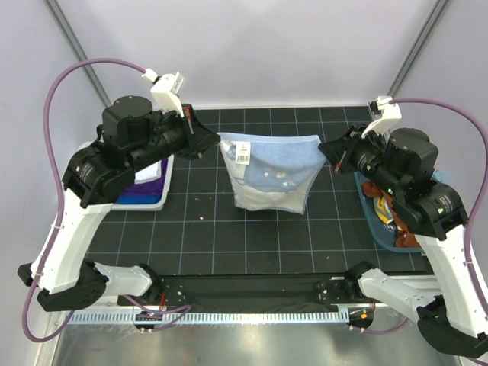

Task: Fold and stack the towels
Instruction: Flatten out the crumpled towel

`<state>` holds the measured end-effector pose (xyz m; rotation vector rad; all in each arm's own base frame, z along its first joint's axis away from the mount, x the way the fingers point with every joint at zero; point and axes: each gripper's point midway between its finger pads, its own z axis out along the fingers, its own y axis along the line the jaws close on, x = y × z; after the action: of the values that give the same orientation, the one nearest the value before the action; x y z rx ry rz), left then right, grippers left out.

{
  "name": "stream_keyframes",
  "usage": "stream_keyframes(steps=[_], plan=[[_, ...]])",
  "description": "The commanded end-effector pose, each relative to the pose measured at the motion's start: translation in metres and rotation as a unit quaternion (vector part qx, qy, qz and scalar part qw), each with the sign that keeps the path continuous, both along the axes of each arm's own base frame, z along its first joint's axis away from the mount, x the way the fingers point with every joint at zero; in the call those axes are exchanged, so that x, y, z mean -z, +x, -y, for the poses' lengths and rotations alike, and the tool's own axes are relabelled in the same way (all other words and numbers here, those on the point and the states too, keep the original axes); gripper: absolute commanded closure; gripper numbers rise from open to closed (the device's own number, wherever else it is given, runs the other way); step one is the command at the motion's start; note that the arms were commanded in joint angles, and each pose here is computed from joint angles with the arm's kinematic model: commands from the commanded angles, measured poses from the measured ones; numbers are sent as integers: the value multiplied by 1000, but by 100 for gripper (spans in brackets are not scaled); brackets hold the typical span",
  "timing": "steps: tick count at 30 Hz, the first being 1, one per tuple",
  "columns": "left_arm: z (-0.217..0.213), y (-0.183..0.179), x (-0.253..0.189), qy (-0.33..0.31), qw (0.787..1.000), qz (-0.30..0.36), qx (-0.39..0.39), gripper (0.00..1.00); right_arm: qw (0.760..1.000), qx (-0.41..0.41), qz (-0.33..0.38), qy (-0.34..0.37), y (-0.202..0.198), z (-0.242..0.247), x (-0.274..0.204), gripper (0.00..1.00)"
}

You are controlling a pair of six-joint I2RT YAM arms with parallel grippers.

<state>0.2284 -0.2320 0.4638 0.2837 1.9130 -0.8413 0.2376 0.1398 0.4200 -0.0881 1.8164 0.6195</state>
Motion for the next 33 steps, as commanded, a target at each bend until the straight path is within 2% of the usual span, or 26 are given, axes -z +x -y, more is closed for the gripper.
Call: stream_keyframes(steps=[1,4,9,13,14,15,18,19,20,21,22,25,26,27,28,29,30,31,32,33], plan=[[-11,-8,-24,-21,999,28,-12,100,999,-21,23,13,-11,-2,-21,99],[-14,10,-14,-5,999,24,-47,100,1000,-16,7,5,2,-6,-7,99],[-6,66,25,20,995,-11,-96,100,999,21,-26,-27,47,-13,39,99],[-17,134,69,27,987,-52,-150,100,997,35,-43,-47,109,-27,74,99],[-21,148,74,27,985,-54,-161,100,995,49,-67,-53,137,-25,99,99],[-16,174,94,32,983,-65,-170,100,996,58,-53,-43,157,-25,98,99],[-29,229,114,16,977,-67,-202,100,995,65,-65,-35,215,-29,127,99],[-29,253,143,26,973,-90,-209,100,995,67,-70,-37,229,-32,137,99],[-36,273,146,22,971,-86,-221,100,995,72,-59,-34,246,-31,131,99],[-37,288,148,20,971,-75,-224,100,993,75,-74,-45,267,-35,158,99],[-34,308,177,33,969,-90,-226,100,993,80,-74,-48,279,-36,165,99],[-29,338,182,17,973,-79,-215,100,992,94,-75,-39,317,-33,187,99],[-29,351,193,21,971,-79,-224,89,992,97,-71,-33,326,-33,186,98],[-30,358,200,19,970,-82,-229,62,991,101,-84,-34,335,-32,203,90],[-32,361,208,22,968,-94,-233,46,990,101,-89,-35,339,-32,208,70],[-32,364,223,28,965,-110,-236,37,991,100,-85,-33,343,-34,201,63],[-32,363,227,29,965,-116,-234,33,990,99,-98,-38,342,-33,207,56],[-31,361,230,30,965,-119,-232,28,990,99,-95,-36,340,-33,202,42],[-32,354,220,26,966,-112,-232,24,989,101,-101,-37,336,-32,206,36],[-36,346,239,39,962,-132,-236,23,988,109,-104,-34,332,-28,202,29]])
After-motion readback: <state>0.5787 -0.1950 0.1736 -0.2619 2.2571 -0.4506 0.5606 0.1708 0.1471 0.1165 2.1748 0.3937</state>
